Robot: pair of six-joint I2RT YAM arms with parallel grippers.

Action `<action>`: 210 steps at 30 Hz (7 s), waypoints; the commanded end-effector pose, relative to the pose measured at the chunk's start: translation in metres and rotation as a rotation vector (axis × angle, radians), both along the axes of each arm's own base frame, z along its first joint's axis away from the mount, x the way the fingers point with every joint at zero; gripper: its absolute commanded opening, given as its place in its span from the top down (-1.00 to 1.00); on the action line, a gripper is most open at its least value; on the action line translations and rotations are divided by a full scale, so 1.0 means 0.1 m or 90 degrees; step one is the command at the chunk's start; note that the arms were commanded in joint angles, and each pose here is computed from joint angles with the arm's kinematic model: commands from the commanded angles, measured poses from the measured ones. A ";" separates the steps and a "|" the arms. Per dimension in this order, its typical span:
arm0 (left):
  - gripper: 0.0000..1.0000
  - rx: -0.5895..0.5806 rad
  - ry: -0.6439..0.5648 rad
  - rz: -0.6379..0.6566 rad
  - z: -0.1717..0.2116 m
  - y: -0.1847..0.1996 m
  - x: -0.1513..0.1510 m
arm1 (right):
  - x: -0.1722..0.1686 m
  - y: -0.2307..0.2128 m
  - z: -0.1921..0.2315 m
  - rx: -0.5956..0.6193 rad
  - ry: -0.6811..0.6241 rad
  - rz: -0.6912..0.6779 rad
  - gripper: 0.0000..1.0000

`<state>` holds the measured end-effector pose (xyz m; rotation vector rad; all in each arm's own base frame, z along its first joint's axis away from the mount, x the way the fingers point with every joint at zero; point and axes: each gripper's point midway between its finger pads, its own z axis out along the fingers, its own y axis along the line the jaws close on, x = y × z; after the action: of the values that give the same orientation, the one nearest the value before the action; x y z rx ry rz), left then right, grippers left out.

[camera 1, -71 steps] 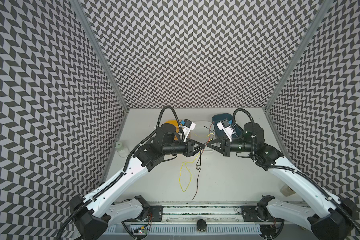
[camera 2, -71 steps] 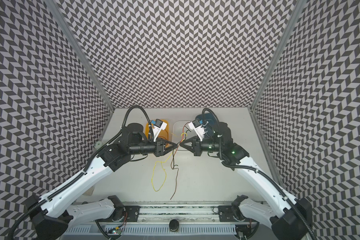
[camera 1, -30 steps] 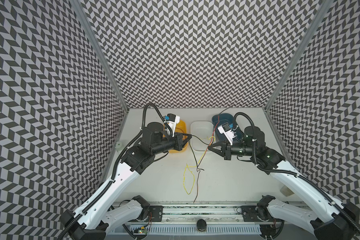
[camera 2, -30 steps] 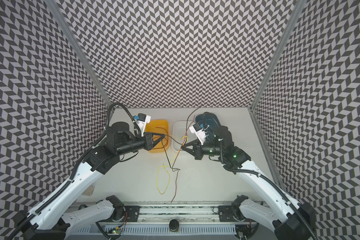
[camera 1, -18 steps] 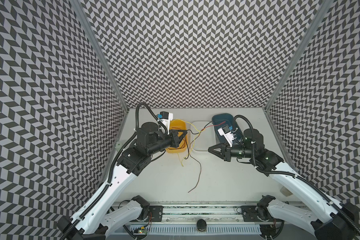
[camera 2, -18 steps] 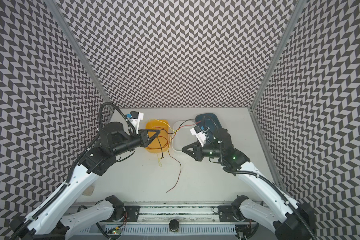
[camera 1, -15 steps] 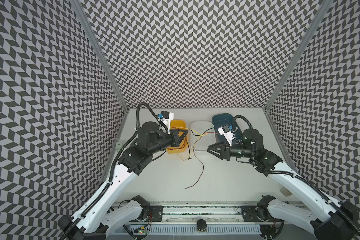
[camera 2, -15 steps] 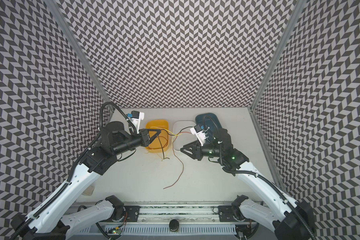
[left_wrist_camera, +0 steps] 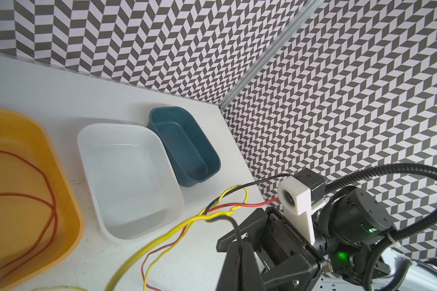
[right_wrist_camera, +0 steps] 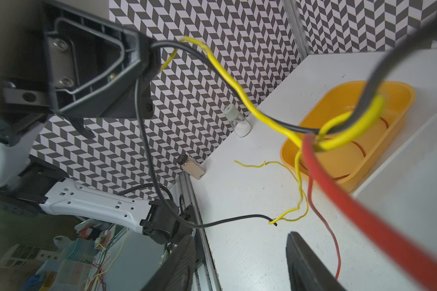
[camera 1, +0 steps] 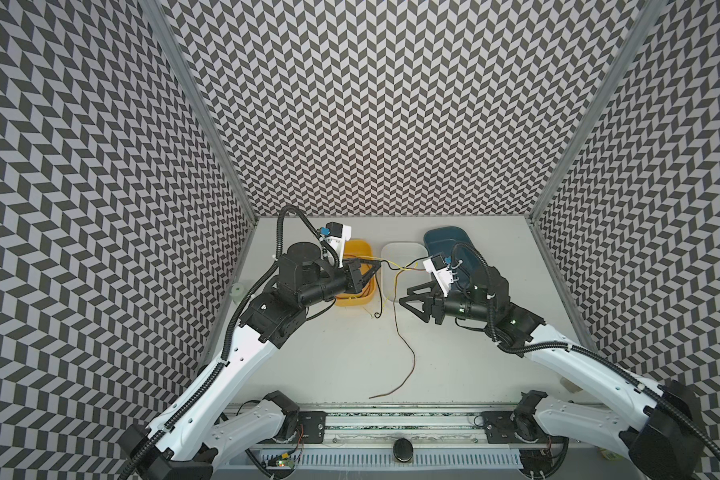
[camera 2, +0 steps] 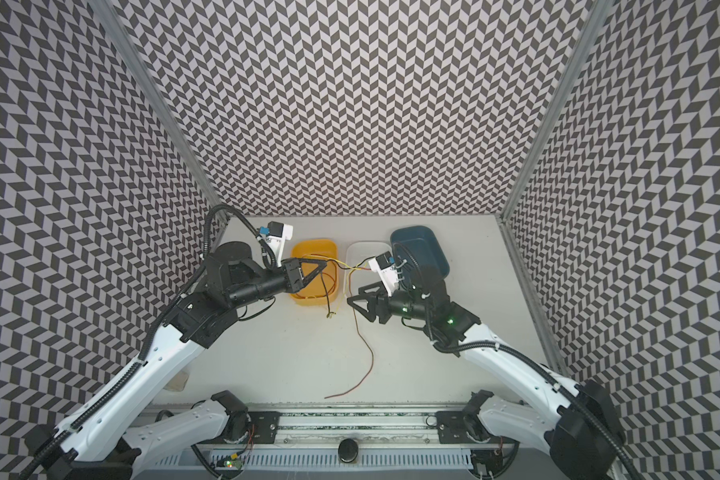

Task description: Untangle the cables

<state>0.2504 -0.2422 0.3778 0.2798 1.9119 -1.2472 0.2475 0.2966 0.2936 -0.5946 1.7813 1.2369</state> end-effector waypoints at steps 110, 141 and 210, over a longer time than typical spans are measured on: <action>0.07 0.172 -0.006 -0.199 -0.34 -0.83 -0.36 | 0.00 -0.37 -0.29 -0.143 -0.010 -0.027 1.00; 0.51 0.219 -0.011 -0.194 -0.41 -0.87 -0.31 | -0.02 -0.29 -0.34 -0.159 -0.003 -0.014 1.00; 1.00 0.008 0.130 -0.055 0.25 -0.46 -0.24 | -0.09 -0.53 0.12 -0.084 -0.119 -0.270 -0.13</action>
<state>0.2346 -0.2894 0.3801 0.2536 2.1647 -1.2889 0.2213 0.2530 0.2876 -0.4474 1.8265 0.8381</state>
